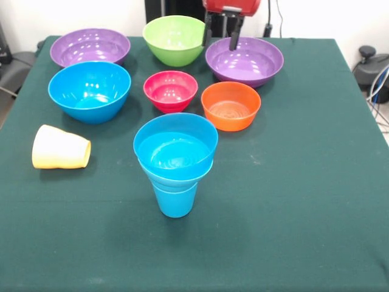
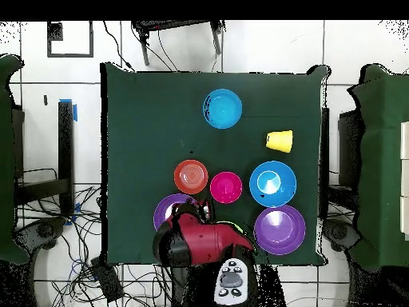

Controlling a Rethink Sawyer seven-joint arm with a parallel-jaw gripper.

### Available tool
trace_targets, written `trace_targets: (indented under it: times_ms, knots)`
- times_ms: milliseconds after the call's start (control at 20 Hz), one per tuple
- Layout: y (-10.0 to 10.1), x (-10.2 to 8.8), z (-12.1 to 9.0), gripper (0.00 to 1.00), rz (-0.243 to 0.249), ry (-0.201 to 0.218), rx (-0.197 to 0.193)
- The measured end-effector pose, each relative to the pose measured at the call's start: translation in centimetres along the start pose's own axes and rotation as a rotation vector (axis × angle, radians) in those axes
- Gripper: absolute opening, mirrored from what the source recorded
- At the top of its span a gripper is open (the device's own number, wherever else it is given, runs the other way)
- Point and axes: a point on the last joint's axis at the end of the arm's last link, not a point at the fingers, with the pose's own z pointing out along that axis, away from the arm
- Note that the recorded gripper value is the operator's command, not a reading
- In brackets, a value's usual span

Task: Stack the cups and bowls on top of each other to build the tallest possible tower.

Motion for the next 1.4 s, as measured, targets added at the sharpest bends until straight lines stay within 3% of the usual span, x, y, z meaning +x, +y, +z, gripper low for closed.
trace_targets:
  times_ms: [600, 950, 1400]
  knots:
    - [-10.6, 1.1, 0.4, 1.00, 0.093, -0.022, 0.017]
    - [-12.8, 0.8, 1.1, 1.00, 0.103, -0.045, 0.000]
    - [-14.5, -2.1, 2.7, 1.00, 0.073, -0.068, -0.025]
